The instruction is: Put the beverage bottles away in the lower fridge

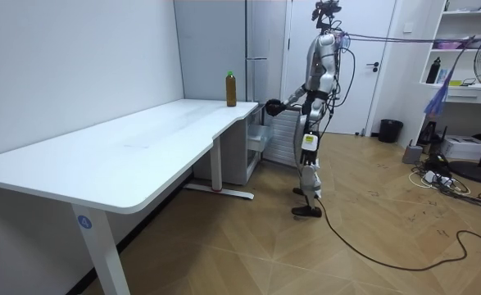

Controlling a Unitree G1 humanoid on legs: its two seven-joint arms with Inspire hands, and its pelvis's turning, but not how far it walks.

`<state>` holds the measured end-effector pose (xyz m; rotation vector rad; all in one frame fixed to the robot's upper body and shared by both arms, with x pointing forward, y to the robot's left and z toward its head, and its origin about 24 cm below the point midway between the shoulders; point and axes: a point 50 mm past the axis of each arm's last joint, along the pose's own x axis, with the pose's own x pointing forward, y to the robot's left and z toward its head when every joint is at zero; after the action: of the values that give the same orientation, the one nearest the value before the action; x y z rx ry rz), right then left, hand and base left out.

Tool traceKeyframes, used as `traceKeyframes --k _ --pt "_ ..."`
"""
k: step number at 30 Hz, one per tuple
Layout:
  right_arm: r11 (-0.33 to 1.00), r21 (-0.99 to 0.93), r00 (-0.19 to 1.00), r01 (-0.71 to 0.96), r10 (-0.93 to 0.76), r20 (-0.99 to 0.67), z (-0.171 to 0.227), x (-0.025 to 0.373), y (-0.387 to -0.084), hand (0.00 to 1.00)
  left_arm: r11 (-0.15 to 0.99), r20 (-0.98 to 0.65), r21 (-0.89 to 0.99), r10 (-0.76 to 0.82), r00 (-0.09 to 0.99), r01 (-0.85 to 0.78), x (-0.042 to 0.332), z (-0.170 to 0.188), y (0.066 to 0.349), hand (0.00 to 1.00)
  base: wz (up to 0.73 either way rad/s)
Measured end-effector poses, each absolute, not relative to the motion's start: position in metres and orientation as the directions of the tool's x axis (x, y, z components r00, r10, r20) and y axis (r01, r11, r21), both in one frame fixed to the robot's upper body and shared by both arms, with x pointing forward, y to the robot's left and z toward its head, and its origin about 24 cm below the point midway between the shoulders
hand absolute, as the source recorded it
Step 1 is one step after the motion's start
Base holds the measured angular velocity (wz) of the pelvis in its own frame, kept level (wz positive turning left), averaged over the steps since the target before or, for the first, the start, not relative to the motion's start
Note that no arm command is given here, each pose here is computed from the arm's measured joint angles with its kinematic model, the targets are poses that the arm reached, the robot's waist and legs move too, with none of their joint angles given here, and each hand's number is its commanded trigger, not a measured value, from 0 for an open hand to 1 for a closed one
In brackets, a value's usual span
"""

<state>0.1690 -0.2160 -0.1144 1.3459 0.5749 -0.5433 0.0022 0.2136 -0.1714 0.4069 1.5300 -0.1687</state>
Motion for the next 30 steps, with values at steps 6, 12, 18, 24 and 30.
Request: traceKeyframes --k 6,12,18,24,30 --pt "0.081 0.769 0.773 0.634 -0.084 -0.629 -0.099 0.207 -0.222 1.00 0.921 -0.987 0.162 0.144 0.078 0.355 0.019 -0.171 0.217 0.00 -0.01" --pt "0.067 0.789 0.790 0.611 -0.115 -0.602 -0.087 0.240 -0.227 1.00 0.926 -0.972 0.198 0.144 0.183 0.320 0.054 -0.166 0.223 0.00 -0.10" --pt "0.156 0.808 0.823 0.567 -0.139 -0.551 -0.073 0.258 -0.246 1.00 0.976 -0.964 0.186 0.158 0.214 0.117 0.065 -0.165 0.227 0.00 -0.05" --pt "0.180 0.840 0.859 0.512 -0.131 -0.495 -0.052 0.281 -0.254 1.00 0.986 -0.949 0.168 0.165 0.270 -0.015 0.084 -0.161 0.229 0.00 -0.01" --pt "0.162 0.805 0.818 0.571 -0.192 -0.542 -0.045 0.285 -0.272 1.00 0.982 -0.941 0.141 0.172 0.292 -0.122 0.091 -0.160 0.230 0.00 0.07"
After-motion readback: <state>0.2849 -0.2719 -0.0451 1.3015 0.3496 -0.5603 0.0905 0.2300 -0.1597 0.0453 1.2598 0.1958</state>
